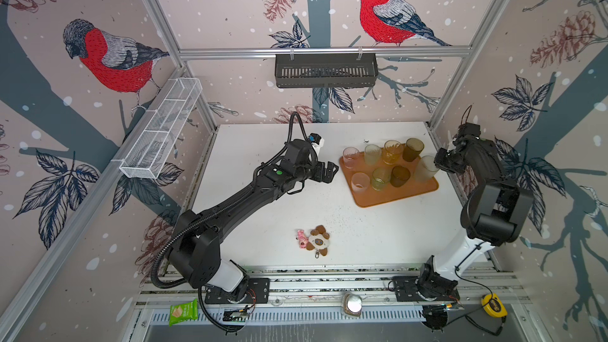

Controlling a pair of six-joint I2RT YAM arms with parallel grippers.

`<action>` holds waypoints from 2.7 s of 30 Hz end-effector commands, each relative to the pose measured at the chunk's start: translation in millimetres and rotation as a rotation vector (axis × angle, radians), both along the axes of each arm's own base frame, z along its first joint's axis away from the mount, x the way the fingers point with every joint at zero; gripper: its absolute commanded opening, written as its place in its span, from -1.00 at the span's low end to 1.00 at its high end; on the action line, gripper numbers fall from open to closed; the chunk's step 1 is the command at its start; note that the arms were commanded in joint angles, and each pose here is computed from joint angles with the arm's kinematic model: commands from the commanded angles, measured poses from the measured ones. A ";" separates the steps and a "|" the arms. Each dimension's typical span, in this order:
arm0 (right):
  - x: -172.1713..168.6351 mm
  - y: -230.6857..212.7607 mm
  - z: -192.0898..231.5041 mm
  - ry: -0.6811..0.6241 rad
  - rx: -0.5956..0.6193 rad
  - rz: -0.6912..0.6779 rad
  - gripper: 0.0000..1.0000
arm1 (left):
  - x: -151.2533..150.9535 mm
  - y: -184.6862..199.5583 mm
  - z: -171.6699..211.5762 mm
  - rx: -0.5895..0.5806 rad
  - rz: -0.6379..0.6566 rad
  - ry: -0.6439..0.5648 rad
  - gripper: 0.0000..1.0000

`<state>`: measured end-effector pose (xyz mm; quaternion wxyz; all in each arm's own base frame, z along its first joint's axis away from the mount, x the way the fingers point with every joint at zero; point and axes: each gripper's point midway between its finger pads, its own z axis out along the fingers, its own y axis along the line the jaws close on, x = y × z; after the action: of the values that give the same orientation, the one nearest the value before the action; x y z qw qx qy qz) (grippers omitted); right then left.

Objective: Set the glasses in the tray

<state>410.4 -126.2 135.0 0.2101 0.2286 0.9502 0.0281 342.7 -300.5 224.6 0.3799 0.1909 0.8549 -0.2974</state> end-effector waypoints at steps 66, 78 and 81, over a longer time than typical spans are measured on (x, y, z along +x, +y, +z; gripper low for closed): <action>-52.6 121.5 168.6 -0.577 -0.124 0.332 0.61 | 64.0 -59.4 -87.1 -0.262 0.034 0.363 0.39; -53.0 148.7 161.5 -0.589 -0.093 0.360 0.79 | 65.2 -78.2 -132.4 -0.259 0.076 0.469 0.23; -53.9 153.0 161.4 -0.594 -0.085 0.363 0.82 | 67.3 -79.9 -139.5 -0.262 0.091 0.481 0.19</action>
<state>352.5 26.6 288.0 0.4599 0.0224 0.8831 0.0903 402.7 -374.7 79.5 0.1889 0.0337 0.8909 -0.4118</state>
